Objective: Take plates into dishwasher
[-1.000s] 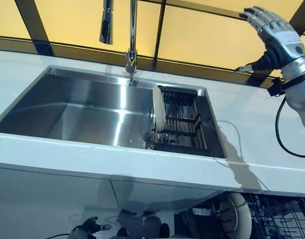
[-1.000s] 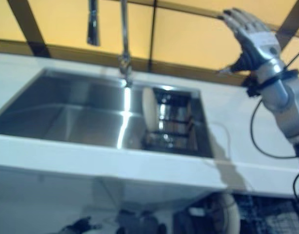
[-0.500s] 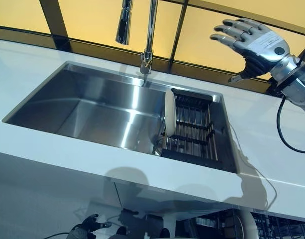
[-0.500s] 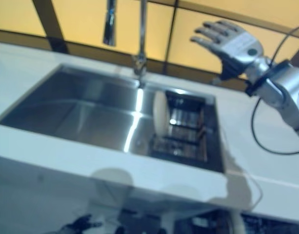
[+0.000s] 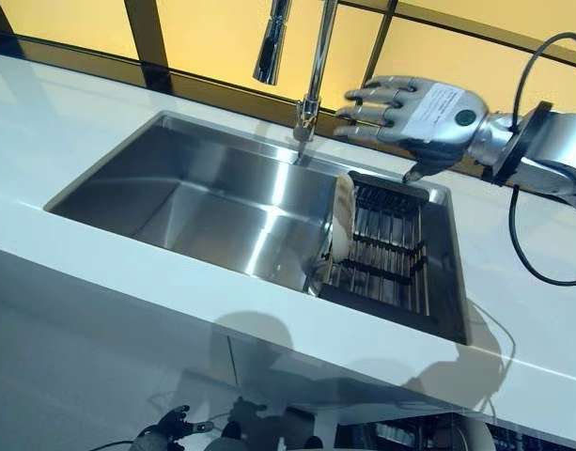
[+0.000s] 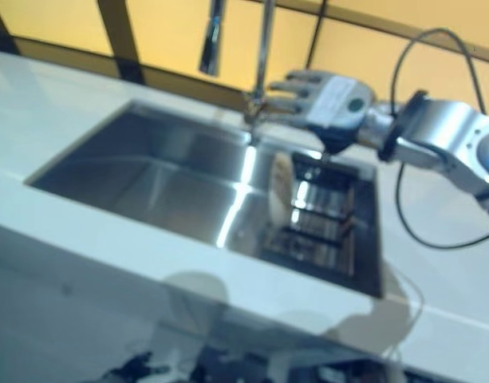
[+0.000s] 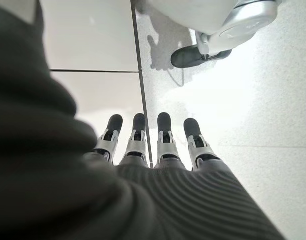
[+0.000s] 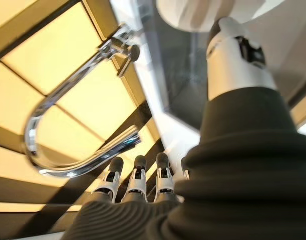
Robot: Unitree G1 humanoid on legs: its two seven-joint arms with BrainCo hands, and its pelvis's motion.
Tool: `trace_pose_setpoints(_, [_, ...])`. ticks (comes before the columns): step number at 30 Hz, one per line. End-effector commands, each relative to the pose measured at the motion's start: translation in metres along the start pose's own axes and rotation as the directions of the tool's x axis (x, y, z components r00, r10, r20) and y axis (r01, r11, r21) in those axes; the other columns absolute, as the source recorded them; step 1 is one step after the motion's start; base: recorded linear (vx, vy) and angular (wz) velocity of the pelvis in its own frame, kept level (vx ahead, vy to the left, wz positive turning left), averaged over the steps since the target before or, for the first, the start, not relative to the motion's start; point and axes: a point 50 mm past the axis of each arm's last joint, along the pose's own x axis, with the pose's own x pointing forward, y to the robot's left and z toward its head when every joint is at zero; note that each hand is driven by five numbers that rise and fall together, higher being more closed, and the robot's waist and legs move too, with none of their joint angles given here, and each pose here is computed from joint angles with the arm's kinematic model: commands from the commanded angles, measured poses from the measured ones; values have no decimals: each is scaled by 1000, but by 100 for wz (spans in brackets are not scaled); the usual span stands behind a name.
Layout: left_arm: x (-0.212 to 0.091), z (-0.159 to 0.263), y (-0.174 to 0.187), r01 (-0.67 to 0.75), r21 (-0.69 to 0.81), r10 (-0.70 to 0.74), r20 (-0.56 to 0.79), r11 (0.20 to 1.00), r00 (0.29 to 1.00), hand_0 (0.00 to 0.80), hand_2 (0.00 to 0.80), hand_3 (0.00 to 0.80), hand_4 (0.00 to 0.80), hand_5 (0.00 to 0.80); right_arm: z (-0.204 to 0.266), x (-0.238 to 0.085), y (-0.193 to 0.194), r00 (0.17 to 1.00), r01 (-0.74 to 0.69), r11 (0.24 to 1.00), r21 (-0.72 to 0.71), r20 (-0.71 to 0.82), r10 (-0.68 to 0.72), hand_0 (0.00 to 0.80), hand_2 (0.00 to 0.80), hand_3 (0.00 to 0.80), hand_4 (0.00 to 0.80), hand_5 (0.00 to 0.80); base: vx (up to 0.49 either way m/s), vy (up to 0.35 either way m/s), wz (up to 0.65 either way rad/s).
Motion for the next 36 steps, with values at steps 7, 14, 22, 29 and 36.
trace_pose_setpoints(7, [0, 0, -2, 15, 64, -16, 10, 998, 1000, 0, 0, 0, 0, 0, 2, 17, 4, 996, -64, 997, -31, 66, 66, 0, 0, 0, 0, 0, 19, -18, 7])
trace_pose_setpoints(14, [-1, -5, -1, 17, 55, -16, -6, 998, 1000, 0, 0, 0, 0, 0, 9, 26, 16, 989, -94, 995, -27, 110, 97, 0, 0, 0, 0, 0, 0, 0, 0])
trace_pose_setpoints(22, [-2, -10, 0, 23, 77, -21, -23, 997, 999, 0, 0, 0, 0, 0, 10, 33, 22, 985, -112, 993, -37, 127, 116, 0, 0, 0, 0, 0, 0, 0, 0])
trace_pose_setpoints(29, [-2, -9, 1, 33, 94, -31, -22, 995, 999, 0, 0, 0, 0, 0, 12, 40, 22, 985, -110, 993, -38, 132, 114, 0, 0, 0, 0, 0, 0, 0, 0])
trace_pose_setpoints(36, [-2, -8, -3, 42, 95, -40, -22, 995, 999, 0, 0, 0, 0, 0, 15, 44, 21, 982, -117, 993, -32, 146, 120, 0, 0, 0, 0, 0, 0, 0, 0])
